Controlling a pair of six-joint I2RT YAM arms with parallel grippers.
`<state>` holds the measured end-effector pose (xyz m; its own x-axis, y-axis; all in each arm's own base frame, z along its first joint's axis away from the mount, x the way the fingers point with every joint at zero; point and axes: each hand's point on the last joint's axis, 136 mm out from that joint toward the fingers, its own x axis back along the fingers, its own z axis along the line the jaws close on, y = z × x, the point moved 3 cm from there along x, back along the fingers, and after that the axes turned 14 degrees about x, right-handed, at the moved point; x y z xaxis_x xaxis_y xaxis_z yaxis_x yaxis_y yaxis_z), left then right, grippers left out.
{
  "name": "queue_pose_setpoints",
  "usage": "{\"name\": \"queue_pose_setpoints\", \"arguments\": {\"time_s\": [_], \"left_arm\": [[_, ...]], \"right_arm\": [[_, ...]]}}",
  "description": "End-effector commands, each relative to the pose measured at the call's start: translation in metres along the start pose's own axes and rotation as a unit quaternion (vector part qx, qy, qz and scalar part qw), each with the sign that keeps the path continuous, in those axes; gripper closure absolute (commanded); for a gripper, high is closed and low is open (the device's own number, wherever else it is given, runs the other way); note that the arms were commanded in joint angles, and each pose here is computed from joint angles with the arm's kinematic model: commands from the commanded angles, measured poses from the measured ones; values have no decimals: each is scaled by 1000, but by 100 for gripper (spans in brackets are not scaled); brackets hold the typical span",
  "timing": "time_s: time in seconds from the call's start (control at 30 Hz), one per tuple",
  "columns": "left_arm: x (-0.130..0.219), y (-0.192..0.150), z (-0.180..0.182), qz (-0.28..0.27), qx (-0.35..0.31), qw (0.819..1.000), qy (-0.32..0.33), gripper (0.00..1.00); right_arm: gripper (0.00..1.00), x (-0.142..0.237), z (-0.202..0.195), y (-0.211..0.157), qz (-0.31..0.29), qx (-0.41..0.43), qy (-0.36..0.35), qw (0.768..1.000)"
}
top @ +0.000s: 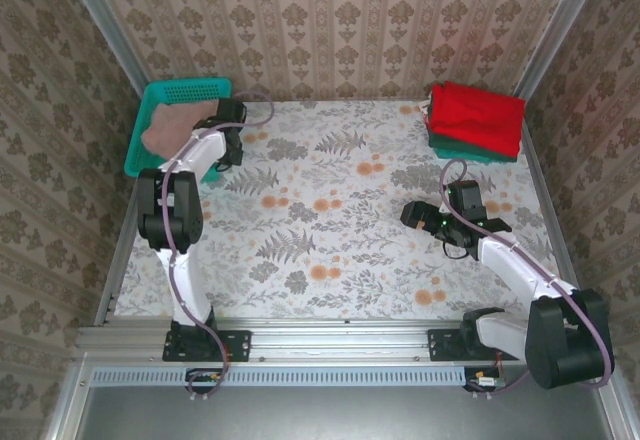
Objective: Fold and stack the t-shirts
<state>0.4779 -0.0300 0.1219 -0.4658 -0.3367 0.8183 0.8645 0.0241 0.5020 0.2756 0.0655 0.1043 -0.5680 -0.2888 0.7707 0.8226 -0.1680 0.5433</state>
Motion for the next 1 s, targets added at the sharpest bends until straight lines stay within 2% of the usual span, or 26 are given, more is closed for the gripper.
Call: {"name": "queue_pose_setpoints", "arguments": {"time_s": [0.0, 0.27, 0.3, 0.33, 0.4, 0.47, 0.53, 0.63, 0.7, 0.73, 0.83, 0.9, 0.97], "left_arm": [[-9, 11, 9, -7, -29, 999, 25, 98], [-11, 14, 19, -9, -30, 999, 28, 93], [-9, 14, 19, -9, -30, 999, 27, 88], [-5, 15, 18, -13, -29, 999, 26, 76], [5, 17, 17, -19, -28, 999, 19, 71], [23, 22, 14, -30, -28, 999, 11, 58], [43, 29, 11, -46, -29, 999, -1, 49], [74, 40, 14, -74, -11, 997, -22, 28], [91, 49, 22, -97, 21, 994, -40, 14], [96, 53, 27, -104, 47, 991, -62, 1], [95, 59, 57, -113, 146, 975, -121, 0], [80, 57, 86, -99, 218, 965, -107, 0], [58, 53, 101, -62, 253, 958, -117, 0]], "right_arm": [[0, 0, 1, 3, 0, 2, -6, 1000], [0, 2, 1, 6, 2, 2, -10, 1000], [0, 2, 1, 6, 2, 3, -10, 1000], [0, 2, 1, 6, 2, 3, -11, 1000], [0, 3, 1, 6, 2, 2, -11, 1000], [0, 4, 1, 6, 2, 3, -12, 1000], [0, 4, 1, 6, 3, 4, -14, 1000], [0, 6, 0, 7, 4, 6, -18, 1000], [0, 7, 0, 7, 3, 7, -20, 1000], [0, 7, 0, 6, 3, 7, -20, 1000], [0, 11, 3, 7, -3, 7, -19, 1000], [0, 13, 6, 7, -12, 10, -16, 1000], [0, 15, 10, 8, -24, 12, -10, 1000]]}}
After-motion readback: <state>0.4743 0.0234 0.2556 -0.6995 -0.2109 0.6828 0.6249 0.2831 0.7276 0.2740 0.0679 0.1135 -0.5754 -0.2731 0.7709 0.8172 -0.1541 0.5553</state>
